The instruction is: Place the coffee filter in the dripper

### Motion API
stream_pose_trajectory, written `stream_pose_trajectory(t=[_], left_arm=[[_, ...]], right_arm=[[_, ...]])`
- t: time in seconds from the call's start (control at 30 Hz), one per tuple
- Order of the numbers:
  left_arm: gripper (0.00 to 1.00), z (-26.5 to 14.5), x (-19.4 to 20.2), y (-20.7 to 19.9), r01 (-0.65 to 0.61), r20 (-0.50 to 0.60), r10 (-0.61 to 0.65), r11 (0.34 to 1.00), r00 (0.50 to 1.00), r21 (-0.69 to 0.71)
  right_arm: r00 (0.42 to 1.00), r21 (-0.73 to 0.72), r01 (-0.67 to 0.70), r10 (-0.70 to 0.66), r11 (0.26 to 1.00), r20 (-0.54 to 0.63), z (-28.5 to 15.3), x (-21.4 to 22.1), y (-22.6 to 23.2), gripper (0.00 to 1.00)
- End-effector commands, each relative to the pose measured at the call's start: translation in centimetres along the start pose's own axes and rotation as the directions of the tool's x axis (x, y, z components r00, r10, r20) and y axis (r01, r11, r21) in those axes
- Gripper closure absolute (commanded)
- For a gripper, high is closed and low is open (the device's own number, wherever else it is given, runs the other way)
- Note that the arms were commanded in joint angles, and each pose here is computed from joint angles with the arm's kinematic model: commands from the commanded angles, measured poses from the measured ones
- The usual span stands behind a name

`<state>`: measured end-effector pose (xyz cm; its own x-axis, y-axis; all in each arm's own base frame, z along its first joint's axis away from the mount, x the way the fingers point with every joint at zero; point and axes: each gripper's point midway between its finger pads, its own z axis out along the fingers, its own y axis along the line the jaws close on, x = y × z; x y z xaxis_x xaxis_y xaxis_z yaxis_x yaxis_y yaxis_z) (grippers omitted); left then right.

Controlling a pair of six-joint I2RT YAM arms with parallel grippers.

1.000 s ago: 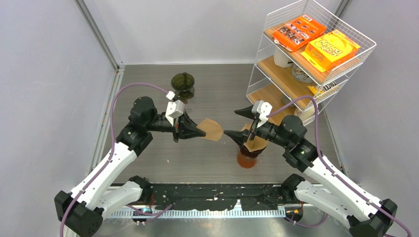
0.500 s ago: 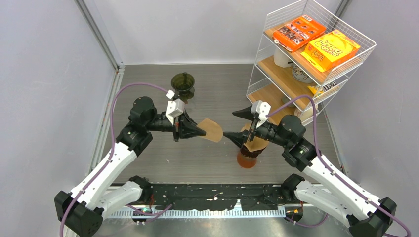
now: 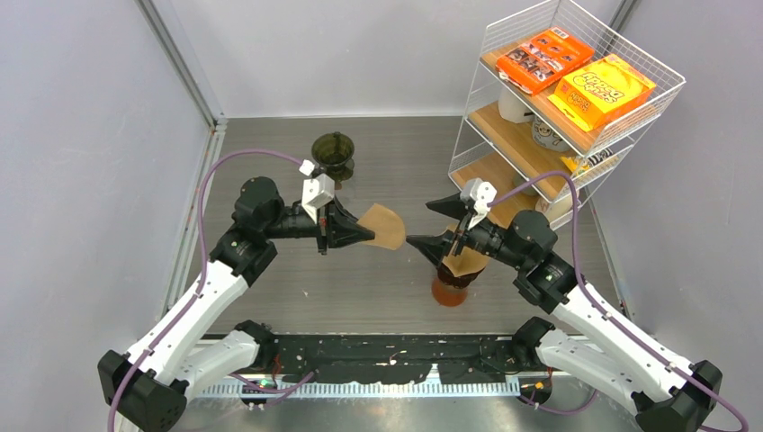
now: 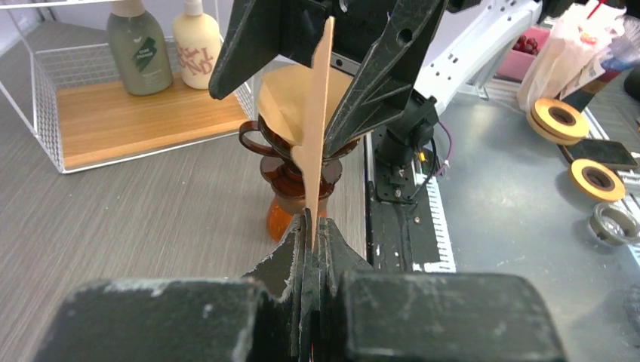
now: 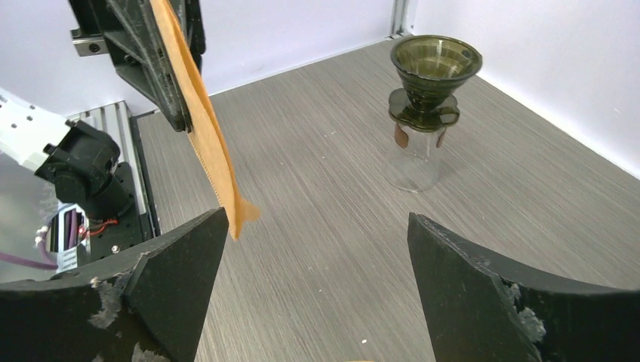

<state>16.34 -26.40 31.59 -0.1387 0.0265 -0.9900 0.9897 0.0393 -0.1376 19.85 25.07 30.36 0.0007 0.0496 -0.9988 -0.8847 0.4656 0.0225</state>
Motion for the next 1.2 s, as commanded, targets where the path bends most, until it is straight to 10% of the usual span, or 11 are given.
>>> stream_pose_trajectory(t=[0.0, 1.17], left_arm=[[1.0, -0.1, -1.7, 0.5, -0.027, 0.056, 0.029, 0.999, 0.998, -0.044], [1.0, 0.1, -1.5, 1.0, 0.026, 0.057, -0.023, 0.998, 0.998, -0.061]], right_arm=[[0.998, 0.111, -0.04, 0.034, 0.993, 0.06, -0.3, -1.1, -1.7, 0.04], [0.991, -0.013, -0.095, 0.096, 0.995, 0.091, 0.7, -1.6, 0.3, 0.05]])
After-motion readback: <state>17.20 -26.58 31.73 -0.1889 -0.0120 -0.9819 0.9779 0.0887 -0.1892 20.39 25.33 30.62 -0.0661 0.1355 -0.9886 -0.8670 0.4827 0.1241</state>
